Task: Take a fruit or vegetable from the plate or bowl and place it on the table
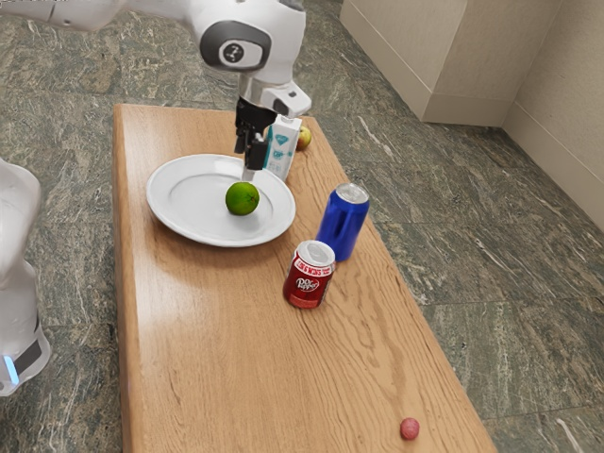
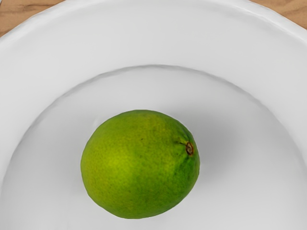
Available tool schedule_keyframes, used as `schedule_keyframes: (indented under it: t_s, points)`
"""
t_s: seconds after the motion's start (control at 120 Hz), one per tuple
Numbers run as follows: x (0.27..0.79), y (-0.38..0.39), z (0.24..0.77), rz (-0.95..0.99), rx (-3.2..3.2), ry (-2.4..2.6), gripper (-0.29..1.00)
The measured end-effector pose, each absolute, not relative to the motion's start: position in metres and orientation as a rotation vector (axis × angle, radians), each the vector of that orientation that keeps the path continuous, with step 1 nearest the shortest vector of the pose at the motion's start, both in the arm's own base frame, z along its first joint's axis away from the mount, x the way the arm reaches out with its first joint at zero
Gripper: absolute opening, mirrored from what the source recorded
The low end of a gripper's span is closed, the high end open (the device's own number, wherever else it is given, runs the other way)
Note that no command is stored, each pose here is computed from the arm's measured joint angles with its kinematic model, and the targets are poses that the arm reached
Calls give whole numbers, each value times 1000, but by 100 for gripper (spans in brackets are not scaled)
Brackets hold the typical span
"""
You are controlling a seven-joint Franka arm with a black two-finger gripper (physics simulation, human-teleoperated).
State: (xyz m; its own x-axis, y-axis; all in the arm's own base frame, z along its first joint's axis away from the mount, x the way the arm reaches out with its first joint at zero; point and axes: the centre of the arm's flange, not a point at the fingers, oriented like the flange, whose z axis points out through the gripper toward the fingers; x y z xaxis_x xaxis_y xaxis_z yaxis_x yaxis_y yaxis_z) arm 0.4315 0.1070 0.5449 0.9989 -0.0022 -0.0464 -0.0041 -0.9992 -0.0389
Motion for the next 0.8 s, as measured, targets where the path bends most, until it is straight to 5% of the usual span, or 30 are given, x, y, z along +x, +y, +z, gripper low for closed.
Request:
schedule_keyframes:
  t_s: [0.8]
  points:
    - [432, 126, 469, -19, -3157, 91, 70]
